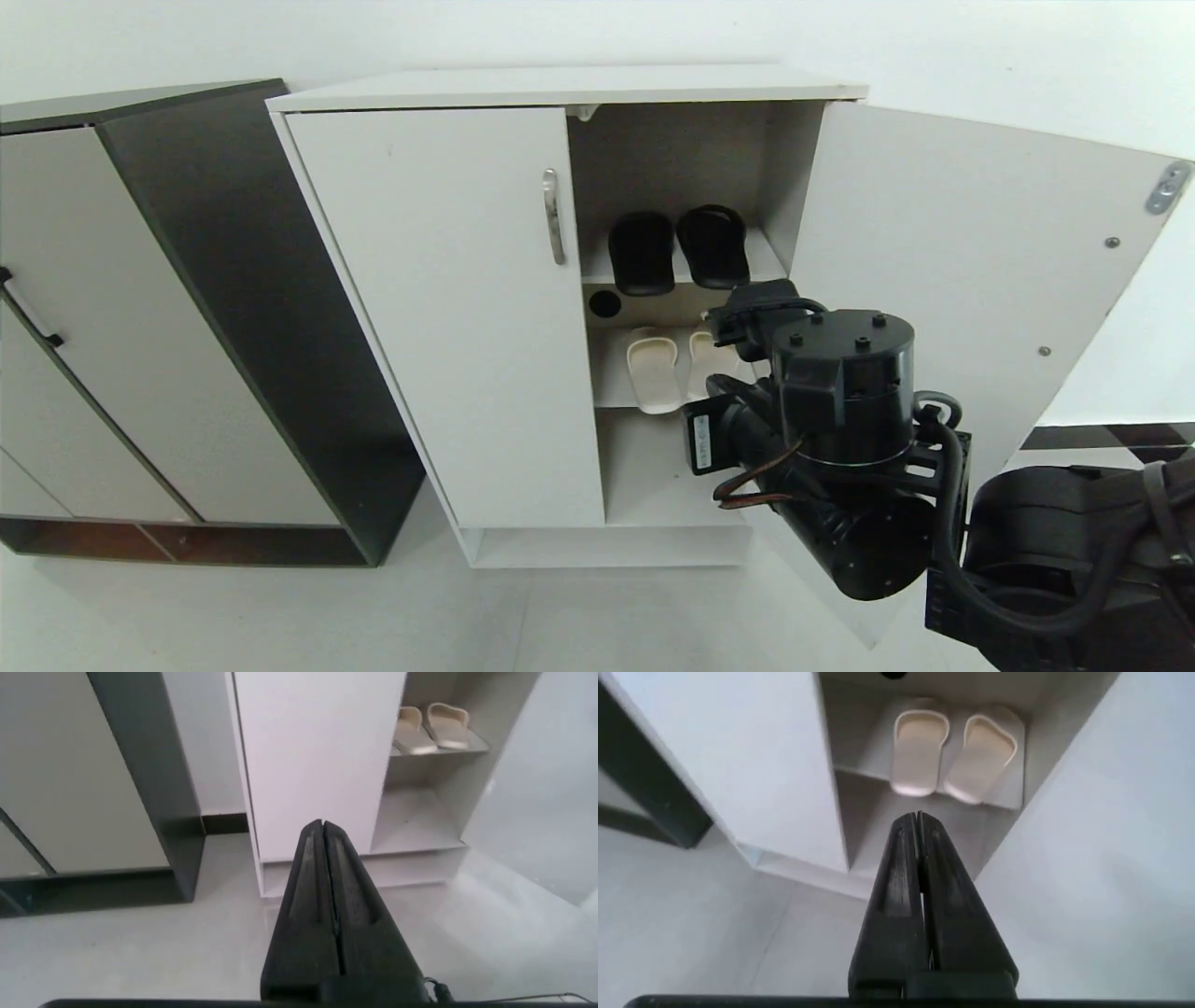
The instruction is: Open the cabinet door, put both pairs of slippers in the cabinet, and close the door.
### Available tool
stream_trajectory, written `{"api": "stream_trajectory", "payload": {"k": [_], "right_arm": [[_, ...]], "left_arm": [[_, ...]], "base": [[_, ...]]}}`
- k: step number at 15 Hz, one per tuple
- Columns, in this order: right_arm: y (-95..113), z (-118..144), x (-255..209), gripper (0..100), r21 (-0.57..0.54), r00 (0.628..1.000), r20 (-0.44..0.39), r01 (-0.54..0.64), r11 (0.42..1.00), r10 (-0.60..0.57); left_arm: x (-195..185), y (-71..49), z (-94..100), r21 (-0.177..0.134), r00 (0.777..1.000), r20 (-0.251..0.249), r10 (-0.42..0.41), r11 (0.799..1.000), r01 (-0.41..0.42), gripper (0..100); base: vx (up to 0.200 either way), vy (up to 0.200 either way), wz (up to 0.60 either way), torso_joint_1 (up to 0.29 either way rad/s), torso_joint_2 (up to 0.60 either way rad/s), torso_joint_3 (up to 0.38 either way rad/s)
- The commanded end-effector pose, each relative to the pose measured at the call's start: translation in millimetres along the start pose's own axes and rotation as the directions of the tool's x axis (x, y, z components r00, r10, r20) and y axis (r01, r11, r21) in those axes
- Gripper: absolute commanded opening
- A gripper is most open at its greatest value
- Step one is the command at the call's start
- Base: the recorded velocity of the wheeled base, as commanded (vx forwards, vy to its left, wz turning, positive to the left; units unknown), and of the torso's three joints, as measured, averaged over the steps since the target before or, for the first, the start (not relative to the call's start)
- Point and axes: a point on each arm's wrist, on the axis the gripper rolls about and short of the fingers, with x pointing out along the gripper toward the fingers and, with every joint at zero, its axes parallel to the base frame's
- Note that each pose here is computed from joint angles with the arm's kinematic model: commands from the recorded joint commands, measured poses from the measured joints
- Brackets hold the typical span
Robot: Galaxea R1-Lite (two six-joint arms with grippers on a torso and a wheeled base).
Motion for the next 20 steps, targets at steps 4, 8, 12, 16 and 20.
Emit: {"api": "stream_trajectory", "payload": {"k": [4,8,12,16,20], "right_arm": [[0.2,-5.2,0.6,0,-0.009,1.000,-0.006,-0.002,1.000,0.002],[0.0,-6.0,0.5,0,-0.011,1.000,-0.008,-0.001,1.000,0.001],[1.3,-9.9,3.2,0,-0.019,1.000,-0.018,0.002,1.000,-0.002],[1.7,-10.8,3.8,0,-0.022,1.000,-0.020,0.002,1.000,-0.002],[1.6,-10.8,3.8,0,-0.022,1.000,-0.020,0.003,1.000,-0.004]], "left_arm": [[0.1,0.0,0.0,-0.003,1.000,-0.001,0.002,1.000,-0.002,0],[0.1,0.0,0.0,-0.003,1.000,-0.001,0.002,1.000,-0.002,0],[0.1,0.0,0.0,-0.003,1.000,-0.001,0.002,1.000,-0.002,0],[0.1,0.0,0.0,-0.003,1.000,-0.001,0.001,1.000,-0.001,0],[0.1,0.0,0.0,-0.001,1.000,-0.001,0.001,1.000,-0.001,0]], "base": [[-0.100,0.000,0.00,-0.001,0.00,0.005],[0.000,0.000,0.00,0.000,0.00,0.000],[0.000,0.000,0.00,0.000,0.00,0.000],[0.000,0.000,0.00,0.000,0.00,0.000],[0.000,0.000,0.00,0.004,-0.10,-0.110]]}}
